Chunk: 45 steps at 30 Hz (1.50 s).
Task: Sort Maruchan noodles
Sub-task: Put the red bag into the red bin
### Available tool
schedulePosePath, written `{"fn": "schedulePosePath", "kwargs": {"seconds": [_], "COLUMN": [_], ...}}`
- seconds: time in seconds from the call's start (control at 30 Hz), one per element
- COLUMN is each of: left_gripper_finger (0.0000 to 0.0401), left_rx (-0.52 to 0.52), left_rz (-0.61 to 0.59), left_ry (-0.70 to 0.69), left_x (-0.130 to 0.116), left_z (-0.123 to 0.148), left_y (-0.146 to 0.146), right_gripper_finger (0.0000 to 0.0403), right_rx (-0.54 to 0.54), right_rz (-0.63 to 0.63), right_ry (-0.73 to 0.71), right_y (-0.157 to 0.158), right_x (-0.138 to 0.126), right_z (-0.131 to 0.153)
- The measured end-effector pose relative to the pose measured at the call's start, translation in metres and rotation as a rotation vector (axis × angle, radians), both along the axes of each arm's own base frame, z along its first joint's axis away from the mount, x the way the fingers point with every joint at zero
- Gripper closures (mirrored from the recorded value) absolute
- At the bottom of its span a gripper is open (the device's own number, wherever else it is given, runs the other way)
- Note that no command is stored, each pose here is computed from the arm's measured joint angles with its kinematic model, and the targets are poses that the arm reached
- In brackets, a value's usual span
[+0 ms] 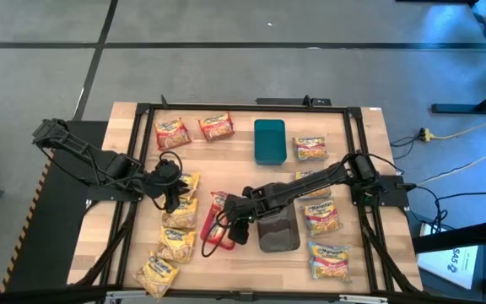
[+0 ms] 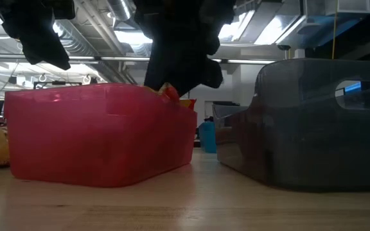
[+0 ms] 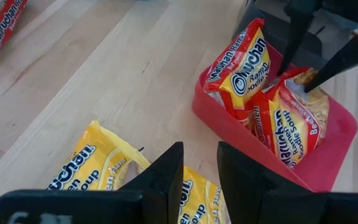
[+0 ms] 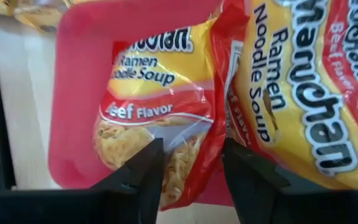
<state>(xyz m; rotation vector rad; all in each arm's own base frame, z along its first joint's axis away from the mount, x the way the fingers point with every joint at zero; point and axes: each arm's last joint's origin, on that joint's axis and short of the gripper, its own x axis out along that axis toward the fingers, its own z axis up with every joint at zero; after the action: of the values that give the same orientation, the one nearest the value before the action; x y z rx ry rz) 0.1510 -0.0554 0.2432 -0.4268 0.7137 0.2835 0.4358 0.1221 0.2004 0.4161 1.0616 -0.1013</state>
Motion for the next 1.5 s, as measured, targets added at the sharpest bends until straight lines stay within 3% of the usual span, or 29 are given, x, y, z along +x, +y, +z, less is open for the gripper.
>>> {"fn": "schedulePosePath", "kwargs": {"seconds": [0.4, 1.1, 1.5], "left_gripper_finger": [0.0309, 0.0309, 0.0309], "left_rx": [-0.003, -0.001, 0.000], "left_rz": [-0.001, -0.001, -0.001], "left_ry": [0.000, 0.001, 0.004], "left_x": [0.000, 0.000, 0.000], "left_z": [0.000, 0.000, 0.000], "left_y": [0.000, 0.000, 0.000], "right_gripper_finger": [0.0395, 0.0402, 0.0403], "right_rx": [0.003, -0.081, -0.215], "right_rz": [-0.022, -0.078, -0.162], "right_ry": [-0.025, -0.147, -0.291], "right_y": [0.000, -0.001, -0.010], "right_x": [0.002, 0.008, -0.011], "right_z": [0.001, 0.010, 0.068]}}
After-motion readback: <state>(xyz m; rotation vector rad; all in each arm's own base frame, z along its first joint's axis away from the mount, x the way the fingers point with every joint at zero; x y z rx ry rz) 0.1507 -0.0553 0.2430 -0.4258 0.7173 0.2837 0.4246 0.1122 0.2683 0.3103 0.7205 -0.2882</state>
